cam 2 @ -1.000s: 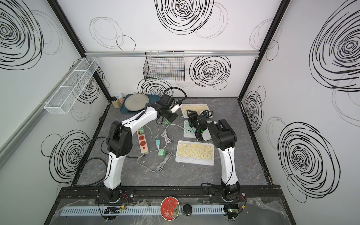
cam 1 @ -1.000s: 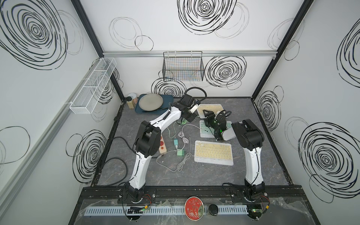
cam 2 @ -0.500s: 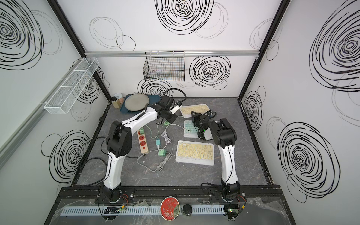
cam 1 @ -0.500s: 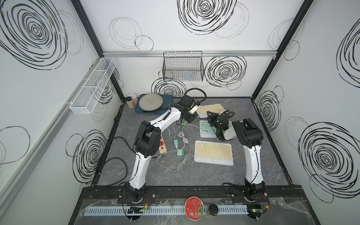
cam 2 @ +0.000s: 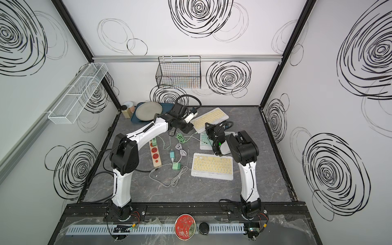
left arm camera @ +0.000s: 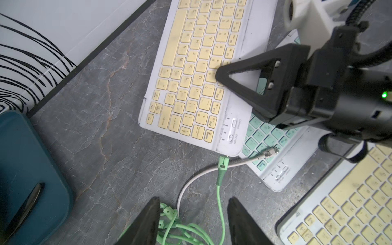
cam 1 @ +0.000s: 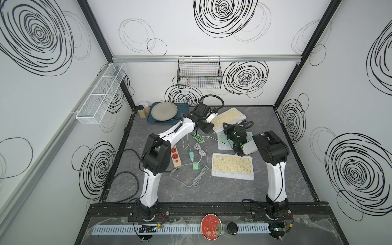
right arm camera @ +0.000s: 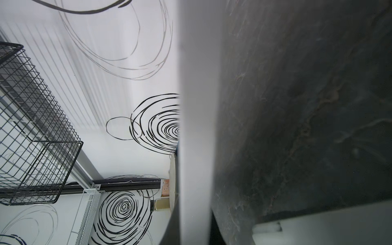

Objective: Unplug the wireless keyboard
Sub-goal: Pick up the keyboard from the center of the board, then remove the power cord from the keyboard.

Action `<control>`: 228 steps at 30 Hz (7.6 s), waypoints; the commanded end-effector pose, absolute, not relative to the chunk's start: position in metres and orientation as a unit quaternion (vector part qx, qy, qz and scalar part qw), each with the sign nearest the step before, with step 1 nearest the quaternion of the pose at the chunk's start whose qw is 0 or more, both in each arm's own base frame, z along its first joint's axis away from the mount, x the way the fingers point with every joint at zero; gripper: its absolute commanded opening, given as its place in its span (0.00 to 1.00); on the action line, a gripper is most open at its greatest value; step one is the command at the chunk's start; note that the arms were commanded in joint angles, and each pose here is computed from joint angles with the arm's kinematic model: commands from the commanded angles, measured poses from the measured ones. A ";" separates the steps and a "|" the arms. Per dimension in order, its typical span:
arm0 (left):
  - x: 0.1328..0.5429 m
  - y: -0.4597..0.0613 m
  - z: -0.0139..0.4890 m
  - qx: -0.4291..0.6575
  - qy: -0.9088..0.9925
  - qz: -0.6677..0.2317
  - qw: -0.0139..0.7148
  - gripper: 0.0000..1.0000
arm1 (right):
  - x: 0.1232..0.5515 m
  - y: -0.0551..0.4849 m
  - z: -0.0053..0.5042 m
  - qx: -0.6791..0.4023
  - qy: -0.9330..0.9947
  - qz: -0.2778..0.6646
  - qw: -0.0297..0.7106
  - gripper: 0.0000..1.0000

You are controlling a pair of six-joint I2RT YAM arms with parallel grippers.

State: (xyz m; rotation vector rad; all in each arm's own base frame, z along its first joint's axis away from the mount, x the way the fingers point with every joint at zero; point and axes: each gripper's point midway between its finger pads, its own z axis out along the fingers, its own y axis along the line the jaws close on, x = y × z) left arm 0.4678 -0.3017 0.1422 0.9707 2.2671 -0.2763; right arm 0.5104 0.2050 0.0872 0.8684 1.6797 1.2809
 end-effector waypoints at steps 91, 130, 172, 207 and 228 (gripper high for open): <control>0.408 -0.347 0.191 0.427 0.792 -0.188 0.394 0.51 | 0.408 0.190 0.265 0.252 0.549 0.515 0.608 0.00; 0.405 -0.359 0.187 0.459 0.770 -0.201 0.396 0.20 | 0.411 0.200 0.262 0.252 0.549 0.536 0.591 0.00; 0.396 -0.357 0.175 0.478 0.765 -0.199 0.384 0.00 | 0.407 0.184 0.261 0.267 0.547 0.519 0.600 0.00; 0.396 -0.353 0.177 0.482 0.761 -0.186 0.391 0.00 | 0.407 0.164 0.258 0.284 0.547 0.504 0.606 0.00; 0.394 -0.351 0.177 0.487 0.758 -0.185 0.392 0.00 | 0.406 0.149 0.254 0.298 0.546 0.493 0.609 0.00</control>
